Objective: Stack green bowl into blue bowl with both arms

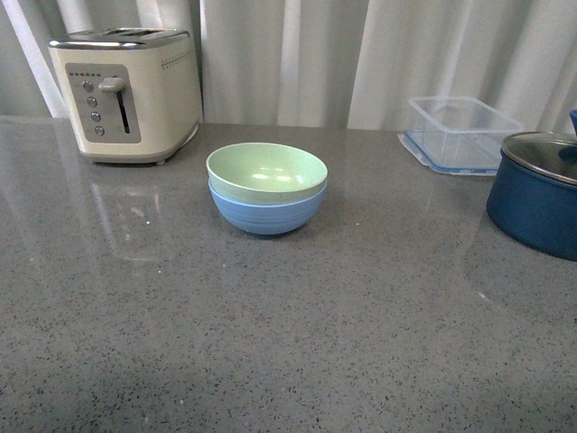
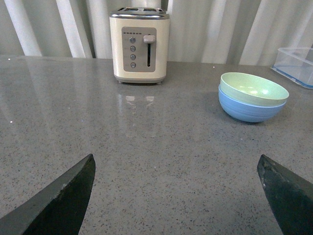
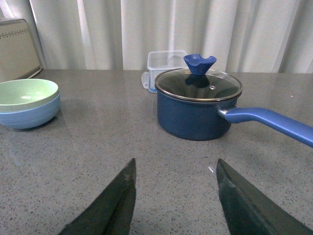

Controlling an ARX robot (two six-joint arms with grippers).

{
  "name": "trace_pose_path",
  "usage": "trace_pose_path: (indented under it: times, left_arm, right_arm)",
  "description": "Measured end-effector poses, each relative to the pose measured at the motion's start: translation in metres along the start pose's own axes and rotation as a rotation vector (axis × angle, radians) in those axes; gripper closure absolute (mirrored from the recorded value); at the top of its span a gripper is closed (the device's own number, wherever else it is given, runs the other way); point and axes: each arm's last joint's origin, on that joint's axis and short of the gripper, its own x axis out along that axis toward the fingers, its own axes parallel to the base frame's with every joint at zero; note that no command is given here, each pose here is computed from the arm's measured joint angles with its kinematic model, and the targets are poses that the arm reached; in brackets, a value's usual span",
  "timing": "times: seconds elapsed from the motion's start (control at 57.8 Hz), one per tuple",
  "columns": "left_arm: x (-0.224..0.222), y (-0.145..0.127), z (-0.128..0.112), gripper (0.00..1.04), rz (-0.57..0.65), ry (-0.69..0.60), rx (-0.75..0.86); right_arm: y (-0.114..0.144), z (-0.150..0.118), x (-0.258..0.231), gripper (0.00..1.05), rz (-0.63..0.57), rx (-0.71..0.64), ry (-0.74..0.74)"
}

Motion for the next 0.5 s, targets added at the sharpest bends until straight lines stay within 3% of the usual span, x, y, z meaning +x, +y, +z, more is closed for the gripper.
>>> trace_pose_path:
  times: [0.277,0.502]
  left_arm:
    - [0.0000,0.0000,0.0000,0.07,0.000,0.000,0.000]
    - [0.0000,0.0000,0.0000,0.07,0.000,0.000,0.000]
  right_arm:
    - [0.0000,0.0000,0.0000,0.09,0.000,0.000,0.000]
    - [0.0000,0.0000,0.0000,0.10,0.000,0.000,0.000]
